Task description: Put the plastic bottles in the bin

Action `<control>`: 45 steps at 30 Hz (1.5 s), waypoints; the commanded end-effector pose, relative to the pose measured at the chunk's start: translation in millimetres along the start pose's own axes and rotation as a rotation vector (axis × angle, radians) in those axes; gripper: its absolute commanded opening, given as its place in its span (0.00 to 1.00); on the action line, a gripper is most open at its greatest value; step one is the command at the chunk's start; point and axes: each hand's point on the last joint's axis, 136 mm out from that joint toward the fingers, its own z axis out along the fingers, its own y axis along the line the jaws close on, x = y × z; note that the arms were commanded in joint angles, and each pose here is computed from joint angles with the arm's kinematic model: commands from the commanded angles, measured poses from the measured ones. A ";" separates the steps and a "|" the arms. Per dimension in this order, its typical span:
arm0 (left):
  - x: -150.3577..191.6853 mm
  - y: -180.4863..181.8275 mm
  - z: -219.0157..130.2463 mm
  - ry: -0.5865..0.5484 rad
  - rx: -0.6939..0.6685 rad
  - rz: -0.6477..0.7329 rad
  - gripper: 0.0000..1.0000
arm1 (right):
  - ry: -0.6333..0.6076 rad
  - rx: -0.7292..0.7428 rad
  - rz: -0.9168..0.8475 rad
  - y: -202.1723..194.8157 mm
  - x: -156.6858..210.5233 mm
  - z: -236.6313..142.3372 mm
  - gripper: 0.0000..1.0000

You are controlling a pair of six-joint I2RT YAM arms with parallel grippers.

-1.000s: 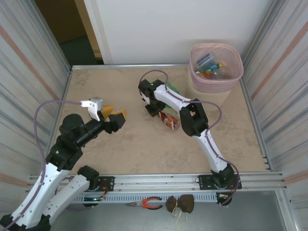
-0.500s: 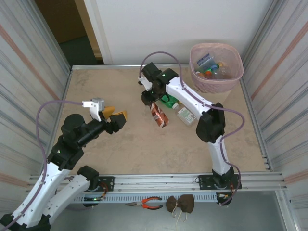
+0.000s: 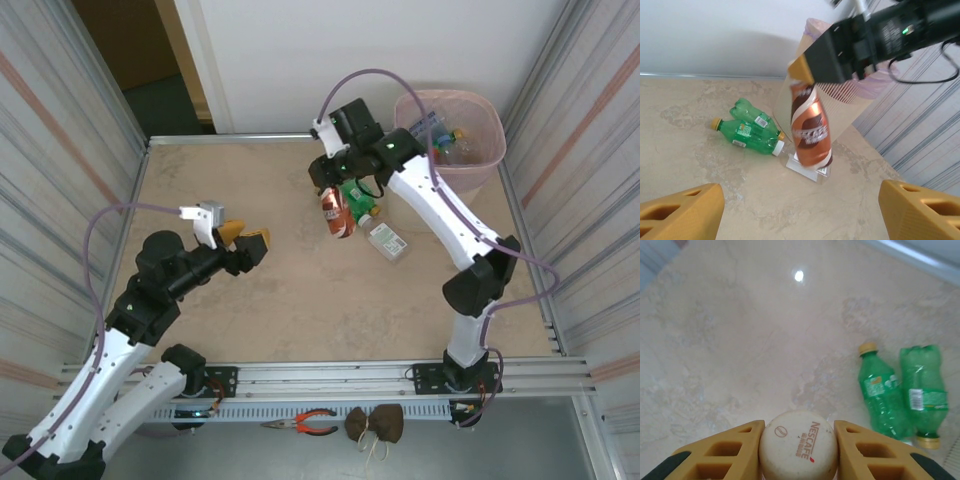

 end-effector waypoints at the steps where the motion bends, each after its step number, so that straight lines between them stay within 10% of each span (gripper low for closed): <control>1: -9.9 -4.1 -1.0 -0.033 0.019 0.006 0.81 | -0.163 0.037 0.023 -13.7 -32.7 -49.6 0.35; 23: -13.7 -6.8 0.6 -0.033 0.033 0.018 0.81 | -0.596 0.365 0.253 -204.2 -71.6 -246.5 0.35; 45: -3.6 -2.6 6.1 -0.007 0.061 -0.015 0.81 | -0.024 0.723 0.383 -347.4 35.9 -150.4 0.34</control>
